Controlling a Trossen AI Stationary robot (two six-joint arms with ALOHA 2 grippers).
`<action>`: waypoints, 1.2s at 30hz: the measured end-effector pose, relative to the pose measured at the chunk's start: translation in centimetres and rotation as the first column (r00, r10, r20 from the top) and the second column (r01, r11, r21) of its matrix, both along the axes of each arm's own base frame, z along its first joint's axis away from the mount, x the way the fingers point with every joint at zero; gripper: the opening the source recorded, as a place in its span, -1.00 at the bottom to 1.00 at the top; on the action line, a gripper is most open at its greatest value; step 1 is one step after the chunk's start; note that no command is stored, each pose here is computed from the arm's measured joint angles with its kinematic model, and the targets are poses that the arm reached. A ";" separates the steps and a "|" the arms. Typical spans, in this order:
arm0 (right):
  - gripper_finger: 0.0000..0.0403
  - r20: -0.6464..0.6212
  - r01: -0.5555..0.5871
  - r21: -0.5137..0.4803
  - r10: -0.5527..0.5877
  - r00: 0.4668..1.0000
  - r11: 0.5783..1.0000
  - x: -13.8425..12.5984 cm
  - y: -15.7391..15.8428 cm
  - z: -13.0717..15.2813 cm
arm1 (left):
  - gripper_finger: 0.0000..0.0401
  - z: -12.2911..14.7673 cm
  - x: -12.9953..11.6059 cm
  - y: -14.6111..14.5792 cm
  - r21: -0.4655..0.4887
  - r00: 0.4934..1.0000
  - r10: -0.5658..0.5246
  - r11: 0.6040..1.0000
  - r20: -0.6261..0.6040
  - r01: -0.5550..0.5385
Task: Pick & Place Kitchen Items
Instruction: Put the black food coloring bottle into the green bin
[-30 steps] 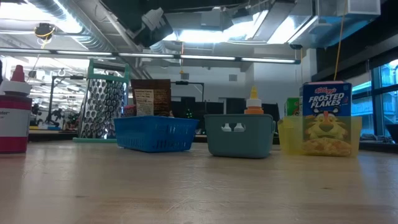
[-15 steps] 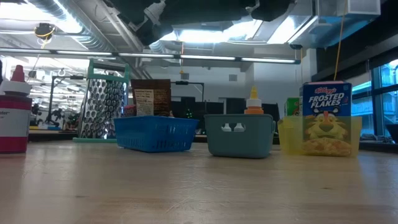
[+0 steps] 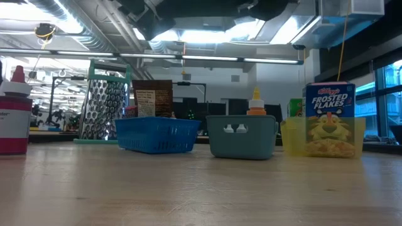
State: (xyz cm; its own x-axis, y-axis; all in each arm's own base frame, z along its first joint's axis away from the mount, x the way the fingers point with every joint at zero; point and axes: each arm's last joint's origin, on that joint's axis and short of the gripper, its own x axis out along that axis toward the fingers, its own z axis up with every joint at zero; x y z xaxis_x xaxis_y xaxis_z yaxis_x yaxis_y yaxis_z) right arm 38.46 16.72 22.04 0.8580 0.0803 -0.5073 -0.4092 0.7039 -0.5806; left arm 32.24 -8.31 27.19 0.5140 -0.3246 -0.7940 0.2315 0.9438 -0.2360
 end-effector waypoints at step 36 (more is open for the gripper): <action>-0.22 0.078 -0.017 -0.082 0.023 0.997 0.997 -0.6 2.1 0.4 | -0.63 0.5 0.4 -0.1 -0.022 0.999 0.016 1.000 0.045 -0.015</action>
